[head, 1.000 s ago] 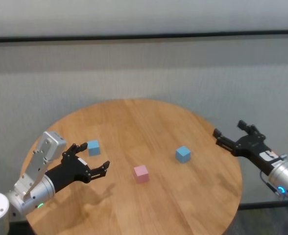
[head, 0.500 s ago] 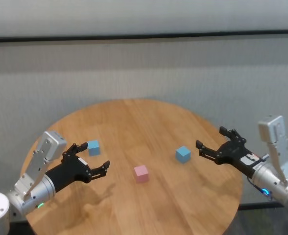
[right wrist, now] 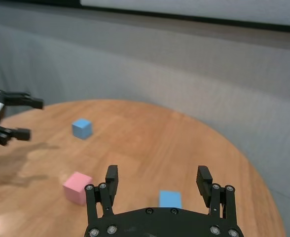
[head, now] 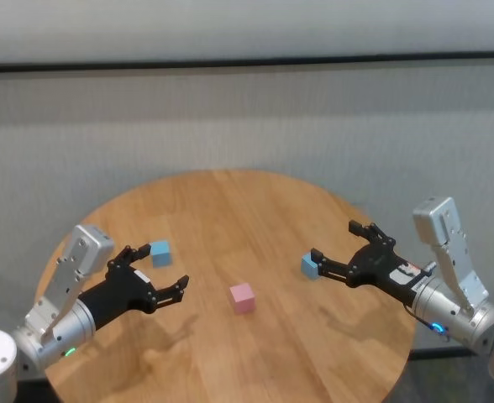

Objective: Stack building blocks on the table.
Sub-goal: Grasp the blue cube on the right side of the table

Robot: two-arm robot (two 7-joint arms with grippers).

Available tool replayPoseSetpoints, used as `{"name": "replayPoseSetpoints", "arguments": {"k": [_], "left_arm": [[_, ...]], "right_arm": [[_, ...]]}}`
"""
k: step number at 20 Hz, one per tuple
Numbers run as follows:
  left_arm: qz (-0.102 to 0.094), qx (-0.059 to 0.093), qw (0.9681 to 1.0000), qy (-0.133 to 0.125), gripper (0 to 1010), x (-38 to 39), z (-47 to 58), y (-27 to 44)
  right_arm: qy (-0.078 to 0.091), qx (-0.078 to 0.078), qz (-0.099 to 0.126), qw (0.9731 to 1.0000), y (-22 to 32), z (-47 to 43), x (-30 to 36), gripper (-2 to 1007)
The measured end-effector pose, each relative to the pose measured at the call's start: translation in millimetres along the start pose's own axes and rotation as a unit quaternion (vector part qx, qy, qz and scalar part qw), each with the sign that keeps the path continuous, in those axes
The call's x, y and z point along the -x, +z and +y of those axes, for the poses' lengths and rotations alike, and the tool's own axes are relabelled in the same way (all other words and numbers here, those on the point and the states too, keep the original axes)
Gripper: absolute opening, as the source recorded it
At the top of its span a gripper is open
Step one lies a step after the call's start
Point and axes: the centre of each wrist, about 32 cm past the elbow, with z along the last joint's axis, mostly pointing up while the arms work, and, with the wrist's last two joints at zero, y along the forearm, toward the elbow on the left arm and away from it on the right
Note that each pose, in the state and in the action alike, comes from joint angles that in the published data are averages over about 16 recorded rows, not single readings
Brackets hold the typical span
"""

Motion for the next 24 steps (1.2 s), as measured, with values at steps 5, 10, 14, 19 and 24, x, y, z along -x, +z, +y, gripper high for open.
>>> {"name": "replayPoseSetpoints", "arguments": {"k": [5,10,14,19,24], "left_arm": [[0.000,0.000,1.0000,0.000,1000,0.0,-0.1,0.0],[0.000,0.000,1.0000,0.000,1000,0.0,-0.1,0.0],[0.000,0.000,1.0000,0.000,1000,0.0,-0.1,0.0],[0.000,0.000,1.0000,0.000,1000,-0.1,-0.1,0.0],[0.000,0.000,1.0000,0.000,1000,-0.1,-0.1,0.0]], "right_arm": [[0.025,-0.003,0.003,0.9997,2.6,-0.8,-3.1,1001],[0.044,-0.002,0.006,0.9990,2.6,-4.4,-7.9,1001],[0.054,0.002,0.007,0.9985,0.8,-6.8,-10.8,1001],[0.063,0.006,0.008,0.9980,-2.0,-5.7,-12.1,1001],[0.068,0.009,0.006,0.9976,-4.6,0.7,-10.4,1001]]}}
